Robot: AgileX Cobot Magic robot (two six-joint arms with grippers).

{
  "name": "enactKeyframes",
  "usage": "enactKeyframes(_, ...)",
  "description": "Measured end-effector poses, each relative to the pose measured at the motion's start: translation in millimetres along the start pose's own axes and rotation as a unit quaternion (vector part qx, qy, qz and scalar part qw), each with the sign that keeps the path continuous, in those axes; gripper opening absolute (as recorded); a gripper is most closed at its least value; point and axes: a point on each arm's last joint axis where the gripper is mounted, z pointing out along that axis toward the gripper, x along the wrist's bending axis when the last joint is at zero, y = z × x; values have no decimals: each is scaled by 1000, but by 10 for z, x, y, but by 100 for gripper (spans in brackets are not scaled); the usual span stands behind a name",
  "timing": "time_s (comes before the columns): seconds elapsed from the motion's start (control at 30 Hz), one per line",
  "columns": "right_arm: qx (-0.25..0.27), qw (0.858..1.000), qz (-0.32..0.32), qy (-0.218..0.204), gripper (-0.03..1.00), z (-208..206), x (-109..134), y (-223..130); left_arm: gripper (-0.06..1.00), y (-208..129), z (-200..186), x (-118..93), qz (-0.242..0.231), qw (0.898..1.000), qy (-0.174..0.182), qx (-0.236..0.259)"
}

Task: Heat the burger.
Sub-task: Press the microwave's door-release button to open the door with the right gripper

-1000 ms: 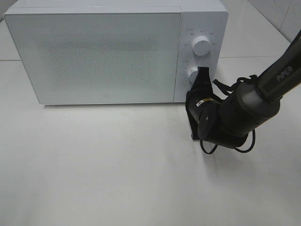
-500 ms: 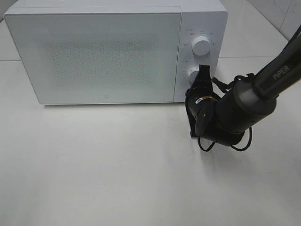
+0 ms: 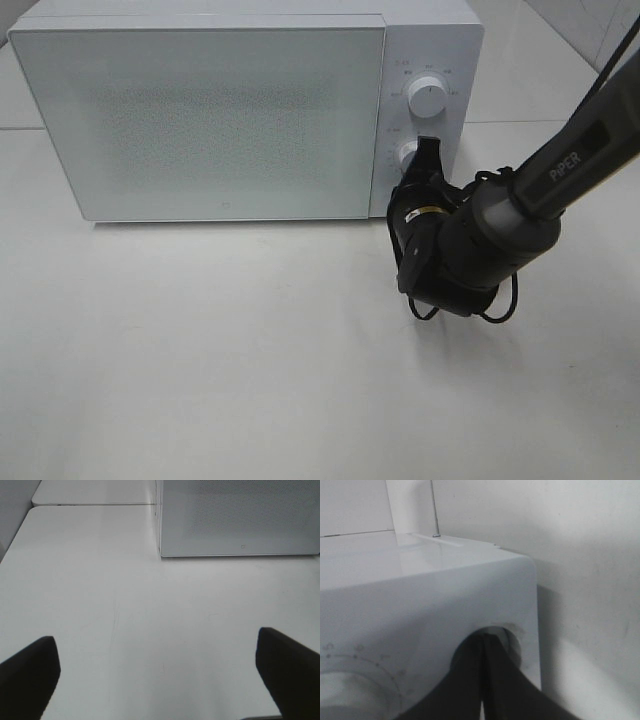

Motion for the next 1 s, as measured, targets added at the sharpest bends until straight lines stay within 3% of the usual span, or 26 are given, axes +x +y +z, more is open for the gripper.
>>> enactKeyframes(0.67,-2,1000,-3,-9,0,11,-9,-9,99,0,0,0,0,1000,0,0)
enactKeyframes(1.0,32,998,-12,-46,0,-60,101,69,99,0,0,0,0,1000,0,0)
